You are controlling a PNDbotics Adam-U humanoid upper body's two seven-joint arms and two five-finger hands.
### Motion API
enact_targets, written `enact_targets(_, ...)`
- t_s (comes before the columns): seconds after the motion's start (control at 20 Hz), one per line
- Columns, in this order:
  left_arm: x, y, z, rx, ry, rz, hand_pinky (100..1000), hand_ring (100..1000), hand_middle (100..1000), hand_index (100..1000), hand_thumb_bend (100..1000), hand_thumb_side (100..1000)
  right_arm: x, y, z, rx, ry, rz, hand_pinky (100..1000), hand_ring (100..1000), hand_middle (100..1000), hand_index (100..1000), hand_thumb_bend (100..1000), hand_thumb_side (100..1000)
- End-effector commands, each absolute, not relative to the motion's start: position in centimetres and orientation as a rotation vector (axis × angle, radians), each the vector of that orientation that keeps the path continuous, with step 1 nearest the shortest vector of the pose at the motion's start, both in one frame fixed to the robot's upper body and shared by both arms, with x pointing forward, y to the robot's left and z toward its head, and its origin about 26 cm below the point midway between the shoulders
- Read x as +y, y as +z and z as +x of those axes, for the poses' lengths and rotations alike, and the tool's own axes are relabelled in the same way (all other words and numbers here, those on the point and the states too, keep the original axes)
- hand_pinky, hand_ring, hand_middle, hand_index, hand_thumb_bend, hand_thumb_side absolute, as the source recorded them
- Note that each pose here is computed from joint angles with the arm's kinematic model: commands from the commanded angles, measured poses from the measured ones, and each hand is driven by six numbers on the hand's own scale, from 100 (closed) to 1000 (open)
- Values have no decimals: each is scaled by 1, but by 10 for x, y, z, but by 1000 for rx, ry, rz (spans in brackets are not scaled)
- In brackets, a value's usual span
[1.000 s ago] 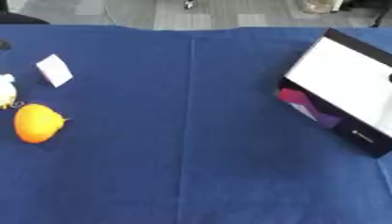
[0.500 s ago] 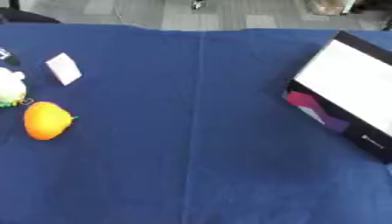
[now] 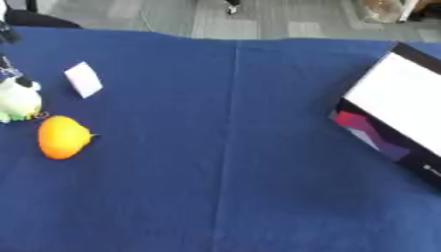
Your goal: Pick up the objects with one hand, pass them to the other hand, and then place them into the box on the other side of the table.
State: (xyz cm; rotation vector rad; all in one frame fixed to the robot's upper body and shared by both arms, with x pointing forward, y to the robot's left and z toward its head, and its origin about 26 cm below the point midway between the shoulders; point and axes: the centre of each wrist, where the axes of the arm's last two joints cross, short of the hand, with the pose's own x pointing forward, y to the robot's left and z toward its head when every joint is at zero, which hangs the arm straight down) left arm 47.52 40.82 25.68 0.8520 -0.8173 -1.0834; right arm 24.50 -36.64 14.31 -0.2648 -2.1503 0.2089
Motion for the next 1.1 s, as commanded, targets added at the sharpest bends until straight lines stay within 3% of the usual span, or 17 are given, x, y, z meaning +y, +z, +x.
enact_targets(0.05, 423, 270, 469, -768, -1057, 887, 932, 915, 843, 887, 869, 144, -365, 153, 245, -2177, 242, -278, 1000, 1000, 1000, 1000, 100, 588)
enact_targets(0.1, 424, 269, 469, -742, -1057, 899, 936, 911, 842, 884, 877, 107, -365, 153, 245, -2177, 243, -278, 1000, 1000, 1000, 1000, 100, 579)
enact_targets(0.3, 428, 267, 468, -681, -1039, 943, 940, 910, 842, 883, 884, 100, -364, 153, 246, -2175, 247, -278, 1000, 1000, 1000, 1000, 100, 591)
enact_targets(0.85, 437, 254, 466, -574, -1052, 823, 936, 912, 843, 879, 726, 108, -362, 150, 246, -2165, 247, -280, 1000, 1000, 1000, 1000, 100, 596)
enact_targets(1.1, 439, 247, 466, -513, -1091, 761, 906, 881, 806, 773, 676, 178, -361, 149, 245, -2159, 244, -282, 1000, 1000, 1000, 1000, 100, 597)
